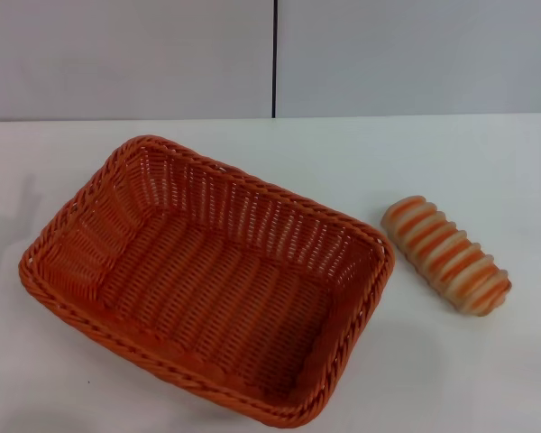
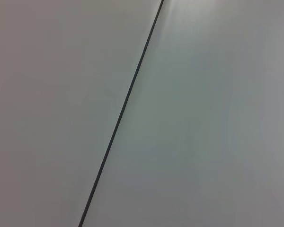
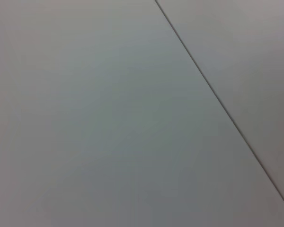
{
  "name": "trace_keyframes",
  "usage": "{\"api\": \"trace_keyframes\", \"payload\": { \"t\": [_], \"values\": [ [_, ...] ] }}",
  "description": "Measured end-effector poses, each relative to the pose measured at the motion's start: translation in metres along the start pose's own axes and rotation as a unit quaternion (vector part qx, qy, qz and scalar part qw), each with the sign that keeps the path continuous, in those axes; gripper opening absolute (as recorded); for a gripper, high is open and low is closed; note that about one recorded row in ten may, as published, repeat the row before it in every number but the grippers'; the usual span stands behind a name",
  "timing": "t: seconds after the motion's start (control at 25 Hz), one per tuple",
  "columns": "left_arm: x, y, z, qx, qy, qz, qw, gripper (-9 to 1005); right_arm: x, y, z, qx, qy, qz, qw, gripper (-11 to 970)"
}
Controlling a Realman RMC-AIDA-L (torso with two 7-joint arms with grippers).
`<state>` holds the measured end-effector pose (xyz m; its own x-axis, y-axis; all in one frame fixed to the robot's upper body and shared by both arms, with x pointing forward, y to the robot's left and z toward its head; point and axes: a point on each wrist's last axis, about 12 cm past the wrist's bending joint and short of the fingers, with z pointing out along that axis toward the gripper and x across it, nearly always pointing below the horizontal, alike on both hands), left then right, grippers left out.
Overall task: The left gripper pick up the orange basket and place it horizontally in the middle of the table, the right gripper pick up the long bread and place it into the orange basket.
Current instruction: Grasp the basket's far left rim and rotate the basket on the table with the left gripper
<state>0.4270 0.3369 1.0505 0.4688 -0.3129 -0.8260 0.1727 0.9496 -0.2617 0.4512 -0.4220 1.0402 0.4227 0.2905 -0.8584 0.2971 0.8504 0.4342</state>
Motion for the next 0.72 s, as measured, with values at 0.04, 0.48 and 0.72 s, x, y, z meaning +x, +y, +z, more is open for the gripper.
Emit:
{"api": "trace_keyframes", "payload": {
  "t": [0.04, 0.48, 0.72],
  "values": [
    [0.000, 0.000, 0.001, 0.000, 0.000, 0.000, 1.000, 779, 0.001, 0.000, 0.001, 0.000, 0.001, 0.001, 1.000, 810],
    [0.002, 0.002, 0.008, 0.010, 0.003, 0.002, 1.000, 778, 0.003, 0.002, 0.005, 0.002, 0.008, 0.003, 1.000, 809],
    [-0.005, 0.009, 0.022, 0.086, 0.028, -0.025, 0.996, 778, 0.004, 0.002, 0.007, 0.004, 0.014, 0.013, 1.000, 810]
  ]
}}
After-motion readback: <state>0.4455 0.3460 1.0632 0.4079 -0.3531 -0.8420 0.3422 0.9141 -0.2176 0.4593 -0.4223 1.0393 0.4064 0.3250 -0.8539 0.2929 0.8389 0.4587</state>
